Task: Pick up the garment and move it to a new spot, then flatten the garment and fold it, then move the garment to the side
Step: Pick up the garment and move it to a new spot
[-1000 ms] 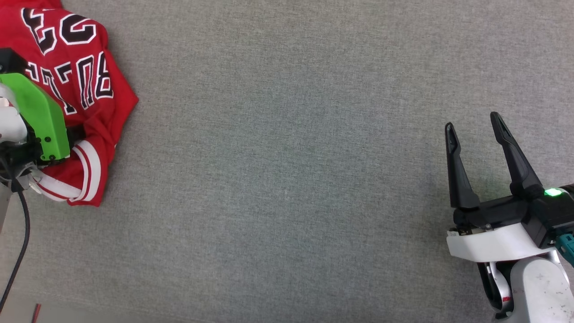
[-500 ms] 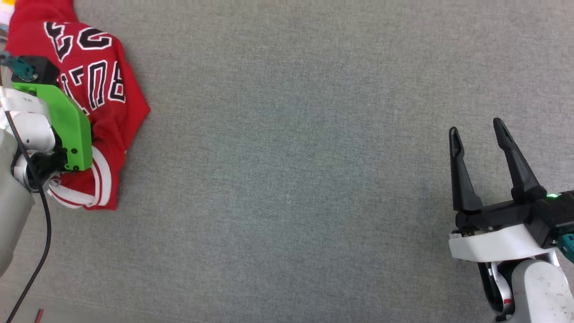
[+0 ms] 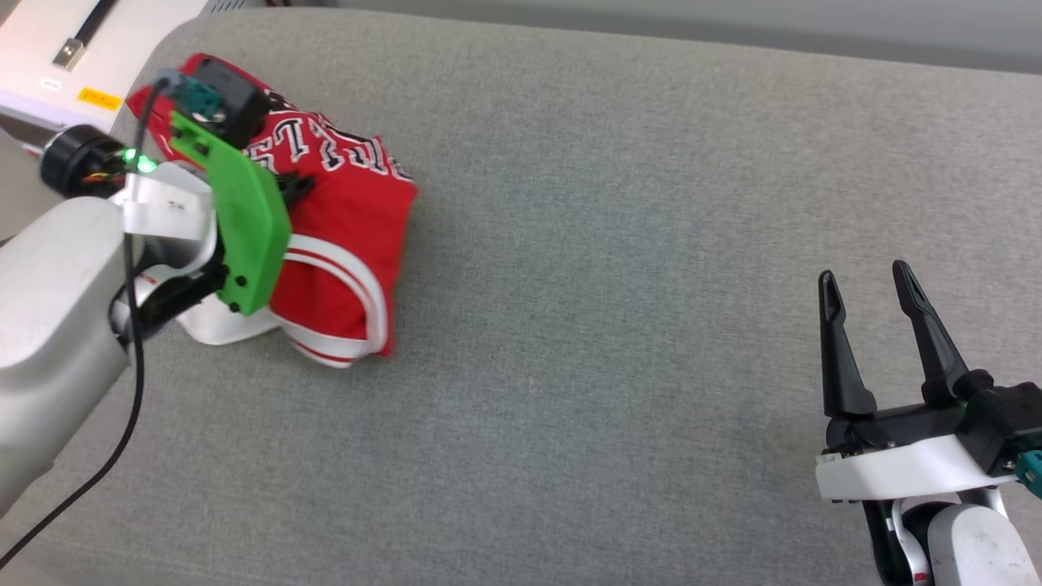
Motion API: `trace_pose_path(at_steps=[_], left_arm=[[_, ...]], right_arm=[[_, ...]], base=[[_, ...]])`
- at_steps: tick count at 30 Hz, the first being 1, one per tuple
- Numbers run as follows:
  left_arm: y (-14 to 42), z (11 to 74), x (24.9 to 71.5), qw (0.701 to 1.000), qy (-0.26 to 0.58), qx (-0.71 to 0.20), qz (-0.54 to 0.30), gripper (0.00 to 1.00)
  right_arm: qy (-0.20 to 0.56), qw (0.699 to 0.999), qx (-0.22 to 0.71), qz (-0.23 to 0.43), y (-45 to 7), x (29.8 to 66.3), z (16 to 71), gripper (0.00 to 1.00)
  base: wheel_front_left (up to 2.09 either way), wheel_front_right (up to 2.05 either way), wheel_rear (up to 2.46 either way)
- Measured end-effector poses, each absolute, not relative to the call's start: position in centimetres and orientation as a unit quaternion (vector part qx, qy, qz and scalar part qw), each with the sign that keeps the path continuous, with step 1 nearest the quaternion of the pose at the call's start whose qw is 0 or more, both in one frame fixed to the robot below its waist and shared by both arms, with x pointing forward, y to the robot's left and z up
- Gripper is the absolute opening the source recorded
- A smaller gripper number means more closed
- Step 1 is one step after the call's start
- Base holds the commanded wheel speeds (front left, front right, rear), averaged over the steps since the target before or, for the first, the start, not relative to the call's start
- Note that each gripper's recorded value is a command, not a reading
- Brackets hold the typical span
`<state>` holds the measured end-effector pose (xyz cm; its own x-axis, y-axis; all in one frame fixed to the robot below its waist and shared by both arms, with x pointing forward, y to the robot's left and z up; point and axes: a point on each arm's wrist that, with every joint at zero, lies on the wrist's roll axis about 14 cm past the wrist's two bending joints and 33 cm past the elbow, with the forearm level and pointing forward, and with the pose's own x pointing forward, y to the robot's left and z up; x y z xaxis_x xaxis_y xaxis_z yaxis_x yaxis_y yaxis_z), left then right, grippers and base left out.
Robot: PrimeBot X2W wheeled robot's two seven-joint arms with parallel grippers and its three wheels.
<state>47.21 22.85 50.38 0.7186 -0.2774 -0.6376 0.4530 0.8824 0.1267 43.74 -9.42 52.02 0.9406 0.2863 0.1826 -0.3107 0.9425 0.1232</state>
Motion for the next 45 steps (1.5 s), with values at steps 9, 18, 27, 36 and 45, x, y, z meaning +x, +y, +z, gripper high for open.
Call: trace_pose_path(at_steps=[9, 18, 27, 36, 45], left_arm=[[11.2, 53.5, 47.5, 0.885, 0.237, 0.193, -0.351, 0.0], [-1.7, 57.5, 46.8, 0.838, 0.131, 0.194, -0.494, 0.0], [-5.3, 52.5, 47.6, 0.82, 0.172, 0.169, -0.519, 0.0], [-2.9, 39.8, 44.5, 0.798, 0.324, 0.137, -0.489, 0.0], [-4.3, 41.1, 44.3, 0.821, 0.26, 0.116, -0.495, 1.0]], right_arm=[[-0.099, 0.987, 0.079, 0.101, -13.2, 42.2, 53.6, 1.0], [-0.106, 0.992, 0.062, 0.029, -18.2, 39.9, 54.3, 1.0], [-0.092, 0.994, 0.052, -0.011, -20.9, 39.3, 53.4, 1.0], [-0.075, 0.996, 0.052, -0.006, -20.6, 40.7, 52.0, 1.0], [-0.078, 0.995, 0.055, 0.004, -19.9, 41.0, 52.1, 1.0]], base=[[0.0, 0.0, 0.0], [0.0, 0.0, 0.0], [0.0, 0.0, 0.0], [0.0, 0.0, 0.0], [0.0, 0.0, 0.0]])
